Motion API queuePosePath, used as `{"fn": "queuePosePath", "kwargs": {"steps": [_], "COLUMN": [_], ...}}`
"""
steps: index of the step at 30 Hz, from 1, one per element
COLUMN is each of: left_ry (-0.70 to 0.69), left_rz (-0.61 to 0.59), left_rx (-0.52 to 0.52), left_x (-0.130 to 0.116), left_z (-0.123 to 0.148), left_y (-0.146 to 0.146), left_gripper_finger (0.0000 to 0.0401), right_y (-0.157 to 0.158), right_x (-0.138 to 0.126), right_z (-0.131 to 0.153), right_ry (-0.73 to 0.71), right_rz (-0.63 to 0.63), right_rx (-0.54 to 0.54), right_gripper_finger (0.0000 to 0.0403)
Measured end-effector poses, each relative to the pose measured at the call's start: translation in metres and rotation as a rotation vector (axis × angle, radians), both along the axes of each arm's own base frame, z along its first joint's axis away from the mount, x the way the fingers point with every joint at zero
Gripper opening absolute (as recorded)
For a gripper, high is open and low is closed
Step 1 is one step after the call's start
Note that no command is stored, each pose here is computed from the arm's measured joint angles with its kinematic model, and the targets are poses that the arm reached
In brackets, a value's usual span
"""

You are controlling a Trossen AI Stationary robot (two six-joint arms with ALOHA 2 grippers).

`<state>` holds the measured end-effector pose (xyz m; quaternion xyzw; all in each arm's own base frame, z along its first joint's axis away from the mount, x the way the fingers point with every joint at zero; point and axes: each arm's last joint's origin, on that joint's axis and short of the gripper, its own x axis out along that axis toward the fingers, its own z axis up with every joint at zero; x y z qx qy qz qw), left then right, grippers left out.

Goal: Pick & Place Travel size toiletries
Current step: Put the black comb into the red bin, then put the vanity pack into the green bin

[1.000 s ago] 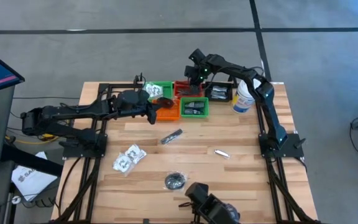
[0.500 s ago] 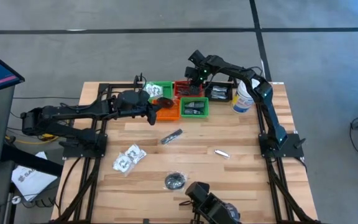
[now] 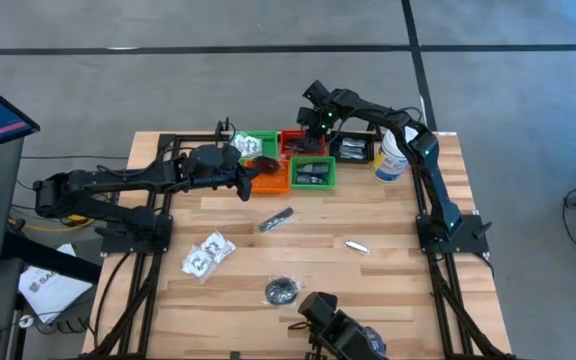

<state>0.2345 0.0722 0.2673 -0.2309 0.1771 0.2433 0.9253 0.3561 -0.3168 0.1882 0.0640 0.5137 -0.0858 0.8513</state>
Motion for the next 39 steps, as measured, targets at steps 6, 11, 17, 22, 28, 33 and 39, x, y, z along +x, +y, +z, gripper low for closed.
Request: {"fn": "queuePosePath", "kwargs": {"steps": [6,11,17,22,28,33,39], "left_ry": [0.0,0.0,0.0,0.0,-0.001,-0.007,-0.009], "left_rz": [0.0,0.001,0.001,0.001,0.002,0.008,-0.014], "left_rx": [0.001,0.001,0.001,0.0,-0.001,-0.015,-0.022], "left_x": [0.0,0.0,0.0,0.0,0.0,0.0,0.002], "left_z": [0.0,0.0,0.0,0.0,0.0,0.0,0.0], "left_y": [0.0,0.0,0.0,0.0,0.0,0.0,-0.006], "left_gripper_finger": [0.0001,0.0001,0.0001,0.0001,0.0001,0.0001,0.0001], "right_y": [0.001,0.0,-0.003,0.0,0.014,0.032,0.057], "right_x": [0.0,0.001,0.008,0.018,0.031,0.04,0.051], "right_z": [0.001,0.013,0.041,0.069,0.095,0.102,0.104], "right_ry": [0.001,-0.005,-0.068,-0.134,-0.193,-0.193,-0.171], "right_rz": [-0.009,-0.008,-0.014,-0.014,0.004,0.043,0.098], "right_rx": [0.006,0.0,-0.042,-0.079,-0.102,-0.095,-0.068], "right_gripper_finger": [0.0088,0.0095,0.0102,0.0103,0.0103,0.0103,0.0103]}}
